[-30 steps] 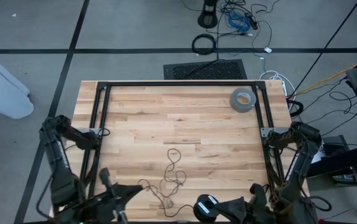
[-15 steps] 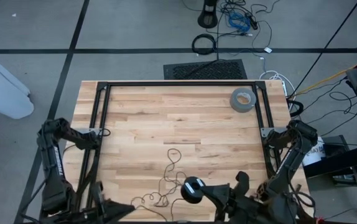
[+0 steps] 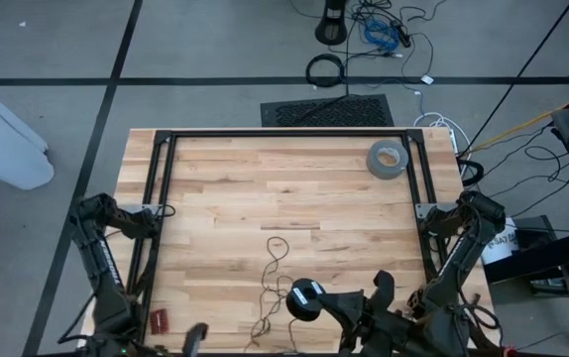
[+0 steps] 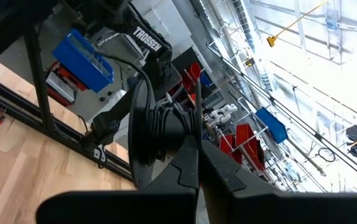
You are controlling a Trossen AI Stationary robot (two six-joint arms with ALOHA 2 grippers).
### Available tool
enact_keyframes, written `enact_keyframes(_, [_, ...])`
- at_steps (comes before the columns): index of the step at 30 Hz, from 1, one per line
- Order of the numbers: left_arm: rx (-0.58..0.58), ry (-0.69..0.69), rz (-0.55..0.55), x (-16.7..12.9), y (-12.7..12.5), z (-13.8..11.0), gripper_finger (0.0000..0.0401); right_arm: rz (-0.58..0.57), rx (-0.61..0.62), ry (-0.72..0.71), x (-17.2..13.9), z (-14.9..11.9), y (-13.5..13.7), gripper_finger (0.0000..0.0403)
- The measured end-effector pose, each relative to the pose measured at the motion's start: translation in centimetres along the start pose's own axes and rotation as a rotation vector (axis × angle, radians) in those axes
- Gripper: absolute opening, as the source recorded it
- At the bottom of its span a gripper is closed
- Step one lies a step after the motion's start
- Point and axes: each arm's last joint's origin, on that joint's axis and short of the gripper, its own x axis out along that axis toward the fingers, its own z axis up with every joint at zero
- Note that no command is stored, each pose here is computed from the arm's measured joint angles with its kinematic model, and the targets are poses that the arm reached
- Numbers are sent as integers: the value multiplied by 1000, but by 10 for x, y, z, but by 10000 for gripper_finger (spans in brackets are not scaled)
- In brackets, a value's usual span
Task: Coil cords
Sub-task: Uncoil the black wire from the spool
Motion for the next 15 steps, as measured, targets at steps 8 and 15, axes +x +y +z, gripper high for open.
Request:
enact_keyframes(8, [-7, -77, -118, 28, 6, -18, 10, -8, -2, 11, 5, -2, 0, 0])
enact_keyframes(15, [-5, -74, -165, 52, 12, -42, 10, -8, -3, 11, 5, -2, 0, 0])
